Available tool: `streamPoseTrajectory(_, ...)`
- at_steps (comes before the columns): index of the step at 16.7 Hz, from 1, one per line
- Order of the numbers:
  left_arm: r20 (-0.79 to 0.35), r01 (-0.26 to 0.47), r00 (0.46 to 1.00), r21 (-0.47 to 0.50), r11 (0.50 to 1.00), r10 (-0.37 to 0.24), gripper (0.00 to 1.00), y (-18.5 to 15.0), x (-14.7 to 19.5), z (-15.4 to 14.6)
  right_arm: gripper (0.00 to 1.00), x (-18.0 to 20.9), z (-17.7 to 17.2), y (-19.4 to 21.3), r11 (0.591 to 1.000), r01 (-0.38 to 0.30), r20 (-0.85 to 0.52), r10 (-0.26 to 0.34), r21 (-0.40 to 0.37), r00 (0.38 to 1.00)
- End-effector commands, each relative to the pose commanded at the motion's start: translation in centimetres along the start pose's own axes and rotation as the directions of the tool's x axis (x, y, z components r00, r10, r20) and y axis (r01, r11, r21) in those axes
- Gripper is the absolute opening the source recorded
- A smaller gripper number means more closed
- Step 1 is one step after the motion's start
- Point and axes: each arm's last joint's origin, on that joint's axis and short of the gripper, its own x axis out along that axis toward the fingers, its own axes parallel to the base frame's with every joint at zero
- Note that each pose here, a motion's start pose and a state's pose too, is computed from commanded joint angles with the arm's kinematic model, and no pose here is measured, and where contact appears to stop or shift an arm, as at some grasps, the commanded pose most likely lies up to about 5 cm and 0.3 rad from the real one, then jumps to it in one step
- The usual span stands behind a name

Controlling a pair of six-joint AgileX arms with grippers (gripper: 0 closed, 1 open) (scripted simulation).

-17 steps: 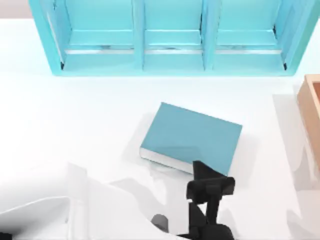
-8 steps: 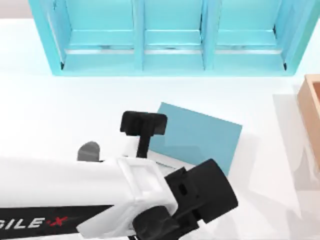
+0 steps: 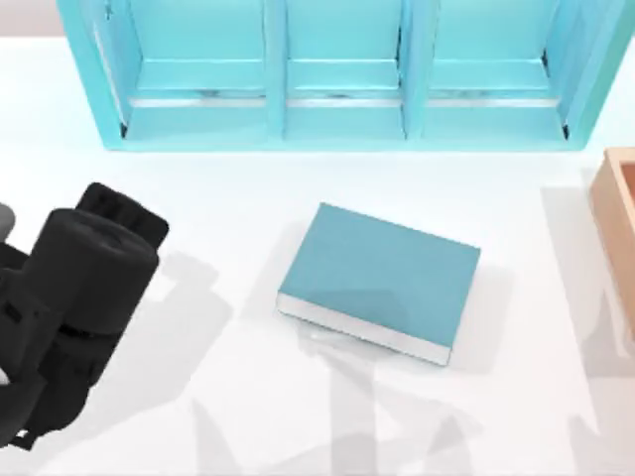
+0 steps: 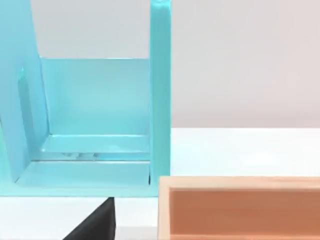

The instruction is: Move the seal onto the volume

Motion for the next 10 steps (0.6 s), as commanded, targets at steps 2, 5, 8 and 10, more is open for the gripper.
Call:
streamPoseTrajectory(2, -0.017, 0.057, 0.998, 0.126, 0.990, -0.055, 1.00, 2.3, -0.1, 2.1, 1.00, 0.0, 0.0, 0.0, 1.000, 0.000, 0.000, 0.000, 0.000, 1.000)
streamPoseTrajectory(5, -0.004, 0.162, 0.985, 0.319, 0.934, -0.170, 1.00, 5.6, -0.2, 4.0, 1.00, 0.0, 0.0, 0.0, 1.000, 0.000, 0.000, 0.000, 0.000, 1.000)
streamPoseTrajectory(8, 0.051, 0.234, 0.953, 0.505, 0.831, -0.299, 1.00, 8.3, -0.4, 4.8, 1.00, 0.0, 0.0, 0.0, 1.000, 0.000, 0.000, 0.000, 0.000, 1.000)
streamPoseTrajectory(10, 0.101, 0.244, 0.919, 0.615, 0.750, -0.382, 1.00, 9.7, -0.4, 5.1, 1.00, 0.0, 0.0, 0.0, 1.000, 0.000, 0.000, 0.000, 0.000, 1.000)
